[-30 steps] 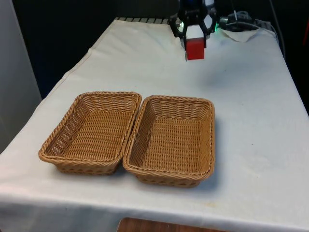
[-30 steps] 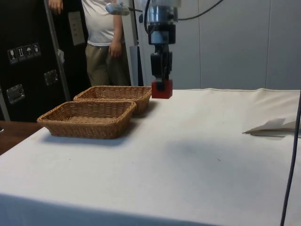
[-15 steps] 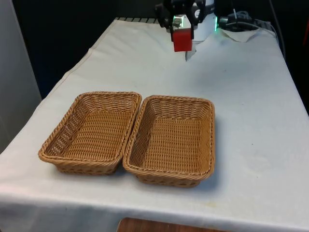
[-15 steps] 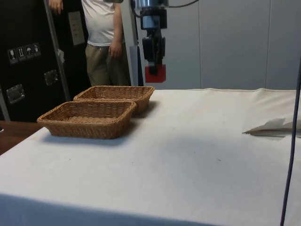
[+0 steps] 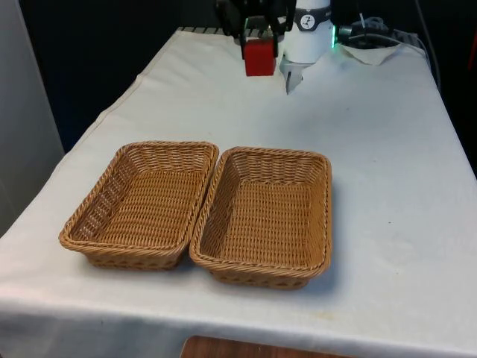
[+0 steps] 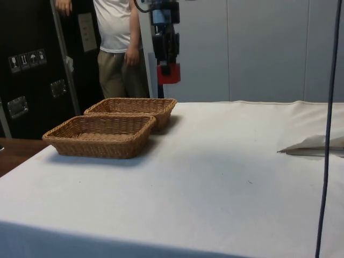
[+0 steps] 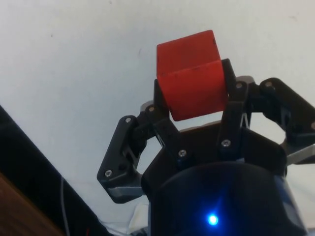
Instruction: Pick up the red cube and place it into the right basket.
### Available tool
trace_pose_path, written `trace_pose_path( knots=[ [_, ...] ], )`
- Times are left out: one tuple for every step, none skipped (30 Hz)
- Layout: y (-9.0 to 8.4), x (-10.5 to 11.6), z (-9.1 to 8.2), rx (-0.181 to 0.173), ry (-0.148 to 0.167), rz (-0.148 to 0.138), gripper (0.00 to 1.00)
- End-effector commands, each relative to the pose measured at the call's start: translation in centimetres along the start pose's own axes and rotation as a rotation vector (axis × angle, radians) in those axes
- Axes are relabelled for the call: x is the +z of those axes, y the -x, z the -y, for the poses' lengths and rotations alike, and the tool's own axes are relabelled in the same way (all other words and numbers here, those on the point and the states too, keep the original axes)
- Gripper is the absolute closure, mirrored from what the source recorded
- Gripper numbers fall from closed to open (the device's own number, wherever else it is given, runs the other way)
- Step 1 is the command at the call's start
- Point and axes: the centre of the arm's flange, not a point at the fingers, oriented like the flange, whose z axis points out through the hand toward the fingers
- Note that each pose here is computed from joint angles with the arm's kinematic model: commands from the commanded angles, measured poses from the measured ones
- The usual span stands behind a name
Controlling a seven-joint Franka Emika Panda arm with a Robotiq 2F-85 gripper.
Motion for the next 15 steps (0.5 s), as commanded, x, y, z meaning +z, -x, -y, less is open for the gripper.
trace_pose_path(
  knots=[
    [-0.4, -0.2, -0.5, 0.002, 0.005, 0.011, 0.98],
    [-0.4, -0.2, -0.5, 0.002, 0.005, 0.011, 0.98],
    [-1.0, -0.3, -0.9, 0.002, 0.012, 0.013, 0.98],
    [-1.2, -0.4, -1.1, 0.004, 0.014, 0.014, 0.98],
    [-1.5, -0.4, -1.3, 0.003, 0.018, 0.014, 0.98],
    [-1.3, -0.4, -1.0, 0.003, 0.019, 0.006, 0.98],
    [-1.8, -0.5, -1.4, 0.003, 0.021, 0.015, 0.98],
    [-2.0, -0.5, -1.6, 0.004, 0.025, 0.016, 0.98],
    [-2.3, -0.5, -1.8, 0.005, 0.028, 0.016, 0.98],
    [-2.6, -0.5, -2.0, 0.005, 0.031, 0.016, 0.98],
    [-3.1, -0.6, -2.3, 0.007, 0.037, 0.016, 0.98],
    [-3.4, -0.6, -2.5, 0.007, 0.04, 0.016, 0.98],
    [-3.7, -0.6, -2.7, 0.008, 0.043, 0.016, 0.98],
    [-3.9, -0.6, -2.8, 0.008, 0.046, 0.017, 0.98],
    [-4.1, -0.6, -3.0, 0.008, 0.049, 0.015, 0.98]
  ],
)
